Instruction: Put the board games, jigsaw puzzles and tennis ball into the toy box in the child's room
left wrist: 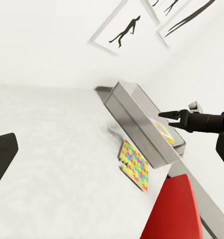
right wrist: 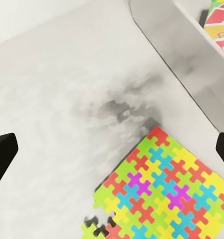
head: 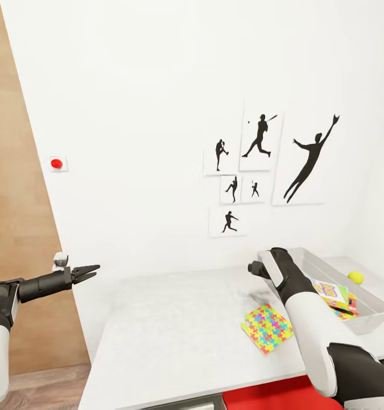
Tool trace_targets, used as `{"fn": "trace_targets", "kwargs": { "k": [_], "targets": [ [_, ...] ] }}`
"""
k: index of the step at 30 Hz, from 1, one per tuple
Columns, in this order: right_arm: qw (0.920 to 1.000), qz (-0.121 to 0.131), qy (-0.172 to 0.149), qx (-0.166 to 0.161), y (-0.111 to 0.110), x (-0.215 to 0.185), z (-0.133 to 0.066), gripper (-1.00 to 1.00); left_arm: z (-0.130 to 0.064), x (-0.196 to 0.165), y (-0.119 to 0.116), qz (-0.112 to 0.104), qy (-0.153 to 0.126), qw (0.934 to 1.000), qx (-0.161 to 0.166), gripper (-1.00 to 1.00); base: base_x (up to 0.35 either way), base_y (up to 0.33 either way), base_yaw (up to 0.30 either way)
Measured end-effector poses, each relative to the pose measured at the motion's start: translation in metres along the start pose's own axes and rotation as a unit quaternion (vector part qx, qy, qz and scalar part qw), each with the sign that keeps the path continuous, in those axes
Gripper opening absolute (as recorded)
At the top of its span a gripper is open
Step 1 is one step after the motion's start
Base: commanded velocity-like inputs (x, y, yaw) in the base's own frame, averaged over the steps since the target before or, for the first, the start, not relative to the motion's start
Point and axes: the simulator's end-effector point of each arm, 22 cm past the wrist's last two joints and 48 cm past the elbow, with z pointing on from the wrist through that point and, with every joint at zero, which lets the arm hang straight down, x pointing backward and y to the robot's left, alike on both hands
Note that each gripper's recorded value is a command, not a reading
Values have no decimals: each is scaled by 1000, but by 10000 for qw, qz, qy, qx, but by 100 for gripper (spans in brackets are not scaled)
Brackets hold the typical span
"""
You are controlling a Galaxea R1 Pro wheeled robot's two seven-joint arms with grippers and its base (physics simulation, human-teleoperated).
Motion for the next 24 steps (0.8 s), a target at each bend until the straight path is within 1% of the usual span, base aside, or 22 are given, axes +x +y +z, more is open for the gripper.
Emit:
{"fn": "trace_targets", "kwargs": {
  "k": [9, 15, 24],
  "targets": [
    [10000, 15, -62, -8, -1, 0, 7, 100, 2, 8, 9, 1, 0, 10000, 1, 100, 0, 0, 0],
    [9998, 69, -191, -22, -2, -6, 11, 100, 4, 14, 15, 1, 4, 10000, 6, 100, 0, 0, 0],
    [9999, 57, -117, -4, -3, 3, 24, 100, 6, 23, 24, 2, 4, 10000, 8, 100, 0, 0, 0]
  ]
}}
